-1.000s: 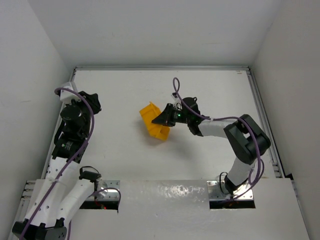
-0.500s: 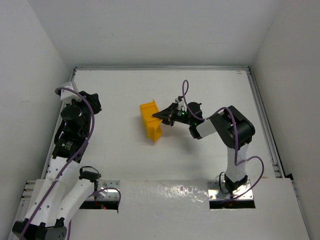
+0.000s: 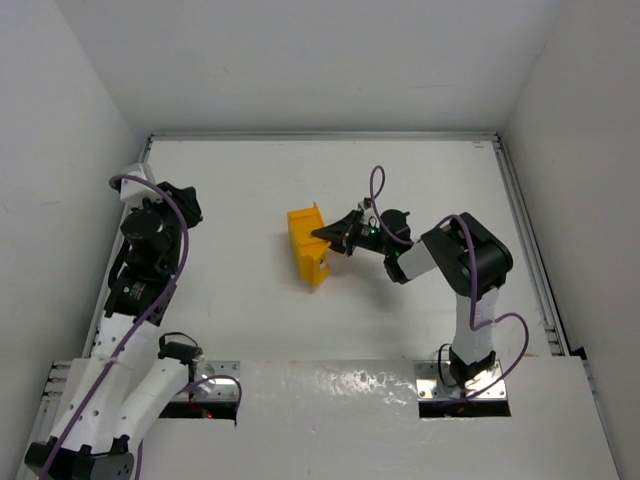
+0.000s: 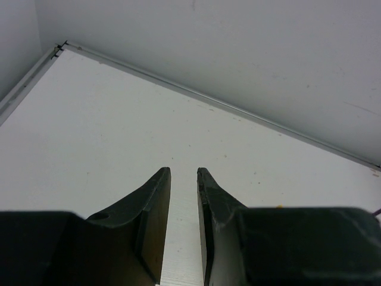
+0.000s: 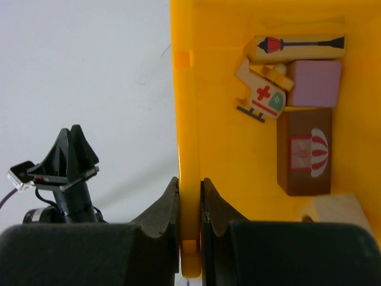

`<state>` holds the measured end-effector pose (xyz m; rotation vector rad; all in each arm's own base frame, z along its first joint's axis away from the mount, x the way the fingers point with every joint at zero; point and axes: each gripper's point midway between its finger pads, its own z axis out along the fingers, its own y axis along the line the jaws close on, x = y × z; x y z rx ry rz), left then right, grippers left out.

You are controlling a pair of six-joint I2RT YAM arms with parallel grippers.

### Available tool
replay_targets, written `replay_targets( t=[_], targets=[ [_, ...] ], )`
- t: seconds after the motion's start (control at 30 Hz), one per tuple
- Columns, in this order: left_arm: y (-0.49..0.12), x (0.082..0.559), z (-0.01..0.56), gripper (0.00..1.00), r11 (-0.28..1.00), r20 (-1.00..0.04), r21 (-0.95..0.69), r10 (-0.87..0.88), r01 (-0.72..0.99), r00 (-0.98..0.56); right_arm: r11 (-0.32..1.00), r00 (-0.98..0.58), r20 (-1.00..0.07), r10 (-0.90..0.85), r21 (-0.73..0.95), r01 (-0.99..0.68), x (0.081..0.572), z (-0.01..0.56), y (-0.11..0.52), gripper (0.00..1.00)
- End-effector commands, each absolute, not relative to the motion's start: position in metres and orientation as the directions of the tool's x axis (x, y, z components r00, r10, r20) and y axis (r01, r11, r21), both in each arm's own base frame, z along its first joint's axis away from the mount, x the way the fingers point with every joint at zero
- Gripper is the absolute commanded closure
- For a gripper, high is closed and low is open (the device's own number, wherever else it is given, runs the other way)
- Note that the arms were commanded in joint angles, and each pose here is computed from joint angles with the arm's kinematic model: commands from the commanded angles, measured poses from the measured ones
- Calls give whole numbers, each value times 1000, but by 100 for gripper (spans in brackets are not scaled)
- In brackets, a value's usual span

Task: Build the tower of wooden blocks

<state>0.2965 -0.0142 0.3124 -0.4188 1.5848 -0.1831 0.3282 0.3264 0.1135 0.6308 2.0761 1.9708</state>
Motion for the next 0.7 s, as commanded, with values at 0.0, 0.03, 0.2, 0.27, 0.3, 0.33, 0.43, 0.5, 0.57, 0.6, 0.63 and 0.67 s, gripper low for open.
replay_targets(
  t=[0.0,0.03,0.2,0.27,0.3,0.33,0.43,0.5,0.57,0.6,0.63,0.67],
  targets=[
    [-12,299,328,78,910,-920,-390,-389,-143,36,-193,-855,-223,469,918,-345,314,224,315,100],
    [-15,301,329,78,912,-920,-390,-389,-127,33,-207,-865,-215,453,918,-337,332,219,326,100],
    [-11,298,326,78,910,-922,-387,-386,-146,35,-184,-859,-170,482,939,-289,292,213,321,100],
    [-16,301,326,78,913,-921,-389,-389,-125,26,-190,-844,-159,512,937,-292,313,212,323,100],
    [-17,303,325,78,914,-921,-388,-388,-120,19,-231,-843,-170,511,917,-325,331,228,332,100],
    [-19,303,324,78,915,-921,-388,-389,-115,16,-270,-870,-80,487,933,-237,339,222,335,100],
    [-14,301,322,78,913,-923,-384,-385,-140,21,-198,-862,-97,497,955,-222,310,198,331,100],
    [-15,302,322,78,912,-922,-386,-387,-138,15,-191,-833,-91,546,954,-229,308,204,320,100],
    [-19,304,323,78,915,-921,-388,-390,-112,11,-223,-838,-94,537,942,-249,324,215,325,100],
    [-20,305,322,78,916,-922,-386,-388,-112,7,-256,-856,-54,514,943,-214,332,214,332,100],
    [-18,305,320,78,915,-923,-383,-385,-125,6,-251,-860,-64,507,943,-219,325,215,334,100],
    [-15,303,321,78,913,-922,-385,-386,-133,15,-209,-866,-66,496,959,-193,303,199,332,100]
  ],
)
